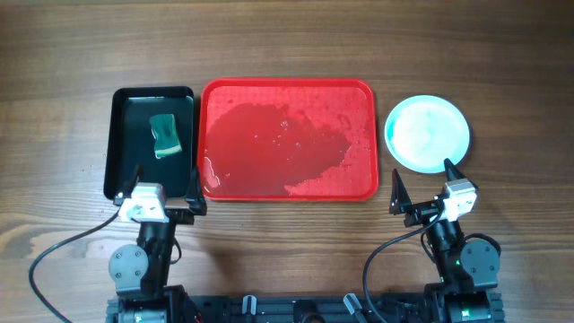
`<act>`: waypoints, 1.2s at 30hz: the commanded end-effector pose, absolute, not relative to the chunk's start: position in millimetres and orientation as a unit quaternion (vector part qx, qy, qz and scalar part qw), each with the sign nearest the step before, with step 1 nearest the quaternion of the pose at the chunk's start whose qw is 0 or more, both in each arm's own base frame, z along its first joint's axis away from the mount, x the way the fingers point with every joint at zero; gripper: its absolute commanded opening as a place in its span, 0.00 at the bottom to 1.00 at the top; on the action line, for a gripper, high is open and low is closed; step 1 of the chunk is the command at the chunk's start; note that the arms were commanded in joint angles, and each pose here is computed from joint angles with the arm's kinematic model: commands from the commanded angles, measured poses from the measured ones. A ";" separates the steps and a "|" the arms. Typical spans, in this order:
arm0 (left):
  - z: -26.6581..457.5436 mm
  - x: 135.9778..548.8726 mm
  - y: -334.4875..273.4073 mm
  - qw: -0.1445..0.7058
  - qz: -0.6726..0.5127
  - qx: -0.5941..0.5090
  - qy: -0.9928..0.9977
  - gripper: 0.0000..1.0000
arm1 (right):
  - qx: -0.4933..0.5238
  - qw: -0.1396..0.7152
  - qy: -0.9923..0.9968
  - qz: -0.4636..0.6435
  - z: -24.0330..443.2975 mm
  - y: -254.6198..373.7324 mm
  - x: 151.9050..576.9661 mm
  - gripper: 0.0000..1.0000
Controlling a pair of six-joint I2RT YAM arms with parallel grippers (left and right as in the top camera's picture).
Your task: Clean dirty plates on tray and stack at the side
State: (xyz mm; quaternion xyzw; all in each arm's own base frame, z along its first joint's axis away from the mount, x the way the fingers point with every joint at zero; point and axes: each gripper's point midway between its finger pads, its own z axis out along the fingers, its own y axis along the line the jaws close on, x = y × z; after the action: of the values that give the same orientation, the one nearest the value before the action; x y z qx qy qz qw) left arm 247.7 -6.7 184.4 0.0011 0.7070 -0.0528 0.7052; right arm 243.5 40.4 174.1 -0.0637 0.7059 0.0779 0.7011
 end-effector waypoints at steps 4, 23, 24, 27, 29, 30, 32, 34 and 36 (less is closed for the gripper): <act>157.3 245.5 -9.3 0.679 -0.060 -0.001 0.732 1.00 | -0.065 0.706 0.702 0.067 176.4 38.0 243.6 1.00; 159.3 245.3 -15.8 0.681 -0.070 0.007 0.729 1.00 | -0.065 0.706 0.702 0.067 176.4 38.0 243.6 1.00; 159.2 245.3 -15.8 0.681 -0.070 0.007 0.729 1.00 | -0.066 0.706 0.702 0.067 176.4 38.0 243.6 1.00; 159.2 245.3 -15.8 0.681 -0.070 0.007 0.729 1.00 | -0.065 0.706 0.702 0.067 176.4 38.0 243.6 1.00; 159.2 245.3 -15.8 0.681 -0.070 0.007 0.729 1.00 | -0.065 0.706 0.702 0.067 176.4 38.0 243.6 1.00; 159.2 245.3 -15.8 0.681 -0.070 0.007 0.729 1.00 | -0.065 0.706 0.702 0.067 176.4 38.0 243.6 1.00; 159.2 245.3 -15.8 0.681 -0.070 0.007 0.729 1.00 | -0.065 0.706 0.702 0.067 176.4 38.0 243.6 1.00; 159.2 245.3 -15.8 0.681 -0.070 0.007 0.729 1.00 | -0.065 0.706 0.702 0.067 176.4 38.0 243.6 1.00; 159.2 245.3 -15.8 0.681 -0.070 0.007 0.729 1.00 | -0.065 0.706 0.702 0.067 176.4 38.0 243.6 1.00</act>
State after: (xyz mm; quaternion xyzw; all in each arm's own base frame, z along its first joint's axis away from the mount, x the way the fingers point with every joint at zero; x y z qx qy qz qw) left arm 245.6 -14.3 160.9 0.0083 0.7289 -0.0649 0.6815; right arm 243.5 40.4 174.1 -0.0637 0.7059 0.0779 0.7011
